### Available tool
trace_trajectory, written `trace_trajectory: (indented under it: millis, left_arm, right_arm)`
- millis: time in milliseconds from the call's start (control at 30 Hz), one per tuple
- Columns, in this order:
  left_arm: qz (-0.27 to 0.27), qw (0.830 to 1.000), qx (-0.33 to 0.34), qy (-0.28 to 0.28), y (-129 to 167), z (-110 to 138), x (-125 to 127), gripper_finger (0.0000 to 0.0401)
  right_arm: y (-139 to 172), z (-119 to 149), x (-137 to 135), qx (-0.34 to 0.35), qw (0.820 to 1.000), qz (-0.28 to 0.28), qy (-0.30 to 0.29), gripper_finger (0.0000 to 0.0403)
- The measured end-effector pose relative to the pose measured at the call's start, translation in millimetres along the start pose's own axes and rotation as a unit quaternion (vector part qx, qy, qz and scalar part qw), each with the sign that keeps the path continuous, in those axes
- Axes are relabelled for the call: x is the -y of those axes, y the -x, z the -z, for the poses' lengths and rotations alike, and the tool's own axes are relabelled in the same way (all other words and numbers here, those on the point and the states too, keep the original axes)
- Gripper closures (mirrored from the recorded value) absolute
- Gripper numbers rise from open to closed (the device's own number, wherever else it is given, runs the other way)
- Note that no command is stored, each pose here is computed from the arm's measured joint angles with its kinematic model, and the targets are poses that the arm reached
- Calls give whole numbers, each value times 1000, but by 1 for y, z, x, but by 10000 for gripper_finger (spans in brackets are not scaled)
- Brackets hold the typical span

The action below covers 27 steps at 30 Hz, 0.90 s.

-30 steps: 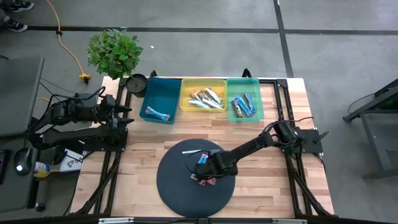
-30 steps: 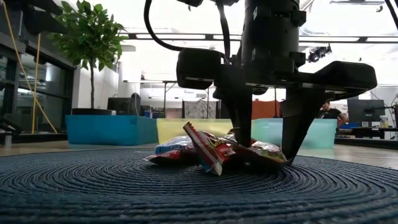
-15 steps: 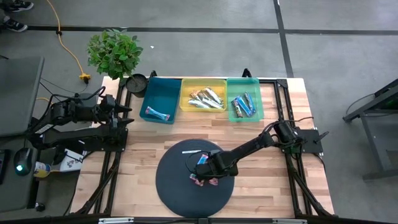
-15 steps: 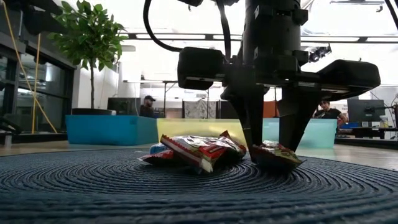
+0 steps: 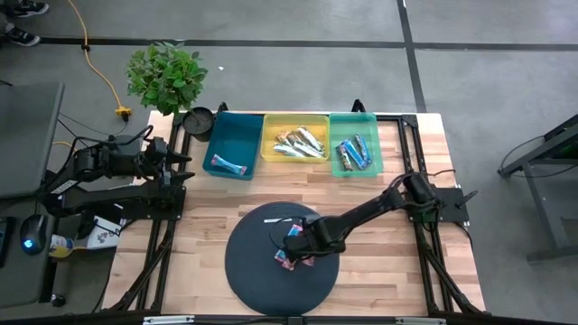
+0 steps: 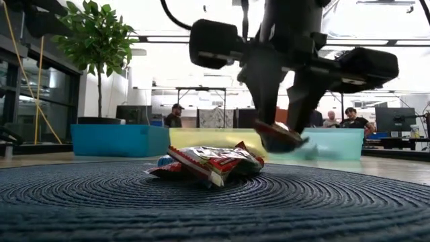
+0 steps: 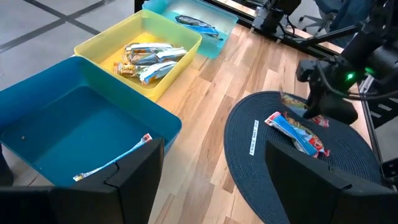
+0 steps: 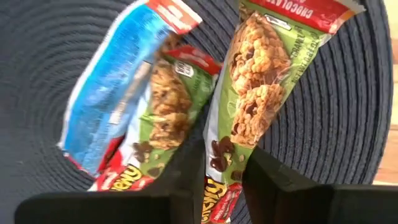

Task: Pick and place Granola Bars by type
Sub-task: Put the red granola bar into the blue bin

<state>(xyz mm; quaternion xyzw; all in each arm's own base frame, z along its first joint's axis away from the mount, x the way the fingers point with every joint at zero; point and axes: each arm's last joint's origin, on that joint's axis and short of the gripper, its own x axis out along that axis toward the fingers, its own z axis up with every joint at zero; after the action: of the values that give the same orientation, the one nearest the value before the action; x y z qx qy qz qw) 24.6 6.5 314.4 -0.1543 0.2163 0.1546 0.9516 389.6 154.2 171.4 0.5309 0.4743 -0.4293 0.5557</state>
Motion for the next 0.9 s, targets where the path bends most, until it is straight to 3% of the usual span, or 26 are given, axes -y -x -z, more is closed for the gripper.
trace_trajectory:
  millis: [300,567,733,900]
  left_arm:
    - [0,1000,0,0,0,0,0,128]
    - [0,1000,1,0,0,0,0,128]
    - [0,1000,1,0,0,0,0,128]
    - [0,1000,0,0,0,0,0,128]
  right_arm:
    - [22,-6,-5,27,998,-52,18,339]
    - [42,-37,-20,71,989,-121,48,340]
    - [52,-76,-41,92,973,-195,87,340]
    - [65,-118,-65,107,936,-305,139,340]
